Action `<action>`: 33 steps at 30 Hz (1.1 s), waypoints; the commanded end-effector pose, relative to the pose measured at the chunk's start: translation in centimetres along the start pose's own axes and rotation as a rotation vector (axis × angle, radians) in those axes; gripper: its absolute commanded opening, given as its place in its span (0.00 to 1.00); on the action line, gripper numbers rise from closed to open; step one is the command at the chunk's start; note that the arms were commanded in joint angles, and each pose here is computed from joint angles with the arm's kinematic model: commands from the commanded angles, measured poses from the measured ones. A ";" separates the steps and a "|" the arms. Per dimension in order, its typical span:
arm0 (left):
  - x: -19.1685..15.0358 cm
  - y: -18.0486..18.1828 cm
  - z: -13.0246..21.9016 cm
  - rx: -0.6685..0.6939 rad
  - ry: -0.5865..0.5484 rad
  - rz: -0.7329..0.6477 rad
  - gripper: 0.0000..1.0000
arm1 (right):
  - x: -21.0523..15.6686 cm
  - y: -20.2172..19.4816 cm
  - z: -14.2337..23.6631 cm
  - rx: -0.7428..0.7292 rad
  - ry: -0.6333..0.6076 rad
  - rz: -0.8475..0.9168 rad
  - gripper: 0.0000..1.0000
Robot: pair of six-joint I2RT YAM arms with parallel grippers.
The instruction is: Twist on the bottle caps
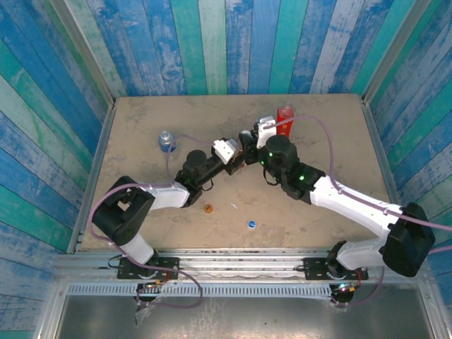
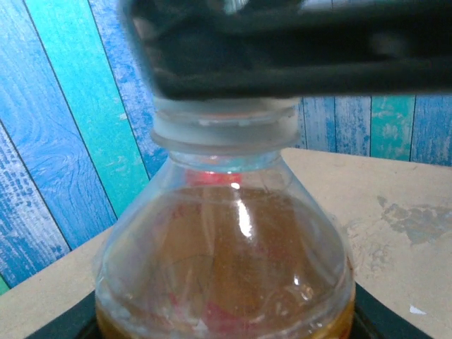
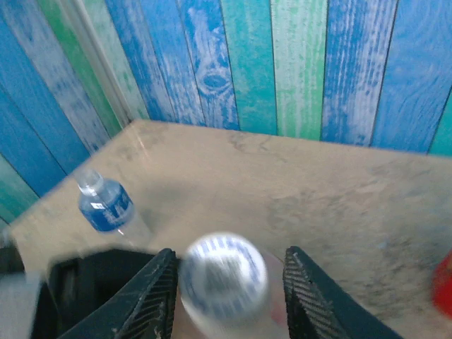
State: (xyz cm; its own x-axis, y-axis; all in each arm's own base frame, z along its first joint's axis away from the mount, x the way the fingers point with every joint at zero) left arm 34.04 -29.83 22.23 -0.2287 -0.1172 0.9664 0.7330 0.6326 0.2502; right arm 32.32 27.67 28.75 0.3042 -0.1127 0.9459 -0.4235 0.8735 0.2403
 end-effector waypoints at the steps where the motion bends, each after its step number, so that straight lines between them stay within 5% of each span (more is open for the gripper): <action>1: 1.8 0.6 1.6 -0.080 -0.098 0.021 0.39 | 1.9 0.9 2.6 0.118 -0.073 0.157 0.52; 7: 2.0 -5.1 4.4 -0.499 -0.106 -0.003 0.42 | 0.9 3.0 7.4 0.547 0.048 0.291 0.67; 13: 3.7 -7.8 6.1 -0.731 -0.136 0.025 0.41 | -1.3 4.2 10.1 0.731 0.167 0.421 0.68; 30: 4.9 -9.3 7.0 -0.799 -0.175 -0.056 0.42 | -3.1 5.1 9.8 0.840 0.283 0.469 0.37; 33: 5.1 -9.1 6.8 -0.775 -0.182 -0.059 0.42 | -3.1 5.1 9.7 0.839 0.286 0.459 0.22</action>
State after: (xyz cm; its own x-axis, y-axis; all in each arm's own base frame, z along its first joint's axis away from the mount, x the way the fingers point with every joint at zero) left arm 22.44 -31.24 21.56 -0.2482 -0.0230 0.9684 0.9638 -0.1065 0.2445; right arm 21.48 28.02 29.44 0.0867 0.3498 0.9328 -0.9817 0.1896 0.0201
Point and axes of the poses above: each hand's point on the last joint's axis, 136 mm out from that joint toward the fingers, its own z axis back along the fingers, its own y axis along the line the jaws close on, x = y × z, the point moved 1 cm from there along z, back along the fingers, and after that the axes turned 4 degrees about -z, right-handed, at the moved point
